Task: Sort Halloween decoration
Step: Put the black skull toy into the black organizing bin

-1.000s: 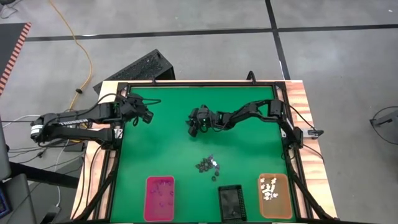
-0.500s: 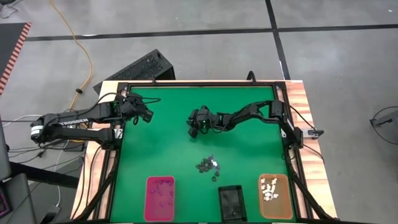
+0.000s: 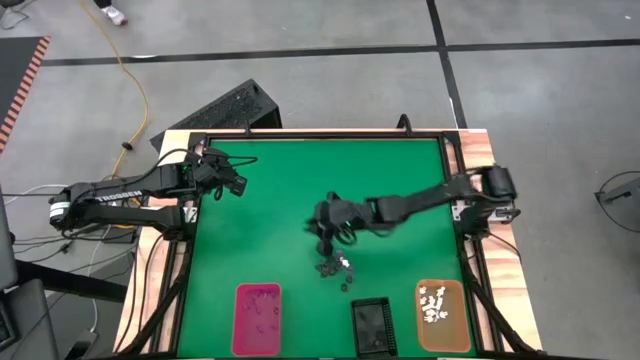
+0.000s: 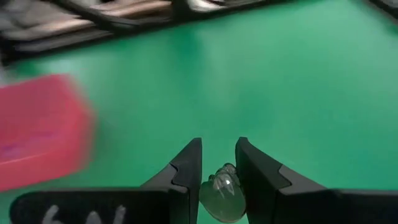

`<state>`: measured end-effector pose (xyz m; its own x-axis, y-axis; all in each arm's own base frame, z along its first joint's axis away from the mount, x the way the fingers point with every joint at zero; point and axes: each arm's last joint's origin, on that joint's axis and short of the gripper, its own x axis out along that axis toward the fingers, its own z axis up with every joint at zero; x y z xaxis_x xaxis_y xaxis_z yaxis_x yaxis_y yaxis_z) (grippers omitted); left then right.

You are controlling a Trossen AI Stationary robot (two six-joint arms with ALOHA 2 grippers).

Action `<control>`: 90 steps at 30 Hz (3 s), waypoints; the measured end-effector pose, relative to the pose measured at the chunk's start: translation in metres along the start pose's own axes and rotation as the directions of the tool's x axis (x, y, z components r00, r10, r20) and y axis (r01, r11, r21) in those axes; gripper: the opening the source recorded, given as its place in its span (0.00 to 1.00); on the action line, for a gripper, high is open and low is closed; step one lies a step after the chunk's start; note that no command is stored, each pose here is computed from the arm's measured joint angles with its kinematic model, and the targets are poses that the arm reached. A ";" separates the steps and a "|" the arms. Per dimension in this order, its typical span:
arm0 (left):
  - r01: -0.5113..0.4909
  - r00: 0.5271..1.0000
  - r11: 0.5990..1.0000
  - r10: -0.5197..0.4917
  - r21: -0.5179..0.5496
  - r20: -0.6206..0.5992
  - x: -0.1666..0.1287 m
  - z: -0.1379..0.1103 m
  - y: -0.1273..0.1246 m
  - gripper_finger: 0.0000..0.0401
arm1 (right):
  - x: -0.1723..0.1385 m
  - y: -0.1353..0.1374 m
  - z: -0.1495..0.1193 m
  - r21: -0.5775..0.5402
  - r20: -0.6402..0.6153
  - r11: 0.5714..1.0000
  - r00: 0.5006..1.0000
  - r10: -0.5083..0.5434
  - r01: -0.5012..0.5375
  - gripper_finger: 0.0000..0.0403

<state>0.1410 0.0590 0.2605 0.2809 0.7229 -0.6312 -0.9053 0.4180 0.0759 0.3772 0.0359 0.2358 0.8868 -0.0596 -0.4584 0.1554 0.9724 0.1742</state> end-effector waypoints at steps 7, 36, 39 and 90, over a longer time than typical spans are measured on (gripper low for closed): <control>0.033 0.999 0.997 -0.035 -0.065 -0.024 0.000 -0.001 -0.001 0.55 | -0.060 0.087 -0.018 0.073 -0.089 0.983 0.981 0.172 -0.165 0.29; 0.106 0.989 0.986 -0.118 -0.129 -0.087 0.000 -0.003 -0.003 0.55 | -0.122 0.169 -0.112 0.200 -0.440 0.977 0.883 0.163 -0.080 0.44; 0.106 0.989 0.987 -0.118 -0.124 -0.087 0.000 -0.003 -0.003 0.55 | -0.119 0.166 -0.111 0.211 -0.467 0.974 0.866 0.177 -0.085 0.52; 0.055 0.997 0.994 -0.060 -0.095 -0.049 0.000 -0.002 -0.001 0.55 | -0.004 0.070 -0.110 0.161 -0.608 0.984 0.794 0.035 0.080 0.50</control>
<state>0.1416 0.0576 0.2588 0.3185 0.6690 -0.6716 -0.9147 0.4029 -0.0325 0.3362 0.1296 0.1538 0.4446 0.1234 -0.8872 0.2943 0.9153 0.2748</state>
